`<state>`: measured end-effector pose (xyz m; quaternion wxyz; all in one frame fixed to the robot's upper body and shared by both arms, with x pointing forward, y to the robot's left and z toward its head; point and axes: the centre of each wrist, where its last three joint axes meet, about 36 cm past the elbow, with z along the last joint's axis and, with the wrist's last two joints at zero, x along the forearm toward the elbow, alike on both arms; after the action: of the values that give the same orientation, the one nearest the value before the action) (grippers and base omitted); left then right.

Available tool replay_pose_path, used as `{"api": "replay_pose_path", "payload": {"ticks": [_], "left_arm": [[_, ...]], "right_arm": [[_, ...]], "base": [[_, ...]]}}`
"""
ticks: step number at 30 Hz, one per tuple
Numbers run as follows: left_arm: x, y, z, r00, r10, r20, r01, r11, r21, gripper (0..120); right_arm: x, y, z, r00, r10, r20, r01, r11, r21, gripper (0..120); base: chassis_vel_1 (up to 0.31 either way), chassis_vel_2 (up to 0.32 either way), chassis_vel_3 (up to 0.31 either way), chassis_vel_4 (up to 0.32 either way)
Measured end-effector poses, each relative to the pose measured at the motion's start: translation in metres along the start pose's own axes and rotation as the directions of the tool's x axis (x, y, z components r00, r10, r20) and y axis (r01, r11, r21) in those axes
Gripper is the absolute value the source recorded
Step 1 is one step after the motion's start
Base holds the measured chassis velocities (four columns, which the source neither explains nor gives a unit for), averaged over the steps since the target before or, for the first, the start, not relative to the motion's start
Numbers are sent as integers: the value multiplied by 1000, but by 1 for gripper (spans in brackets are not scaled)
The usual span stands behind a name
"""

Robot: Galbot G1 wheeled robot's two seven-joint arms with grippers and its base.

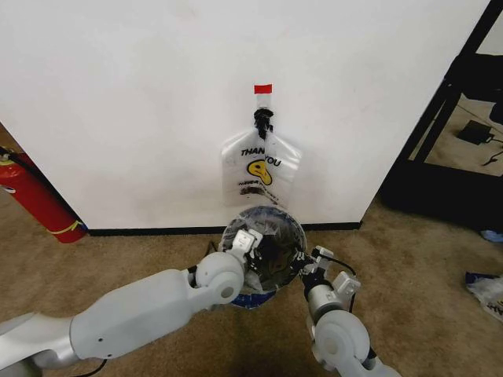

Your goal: Pick up the garbage bag from the wall and place it over the trash bin.

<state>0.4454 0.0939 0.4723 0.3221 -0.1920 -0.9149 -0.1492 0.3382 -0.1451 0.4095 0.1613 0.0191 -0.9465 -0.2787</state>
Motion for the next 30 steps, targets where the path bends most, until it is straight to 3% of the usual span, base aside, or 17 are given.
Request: {"api": "replay_pose_path", "payload": {"ticks": [6,15,30], "left_arm": [[-11,-10,-7,1000,5,6,-5,1000,7,0],[-54,-20,-4,999,-26,-47,25,1000,-17,0],[-71,-30,2,998,-37,-56,35,999,-26,0]], "right_arm": [[1,2,2,1000,-3,-4,3,1000,0,0],[10,7,1,1000,-25,-12,25,1000,0,0],[17,13,-2,999,-40,-35,37,997,-69,0]], "base": [[0,0,0,0],[0,0,0,0],[0,0,0,0]]}}
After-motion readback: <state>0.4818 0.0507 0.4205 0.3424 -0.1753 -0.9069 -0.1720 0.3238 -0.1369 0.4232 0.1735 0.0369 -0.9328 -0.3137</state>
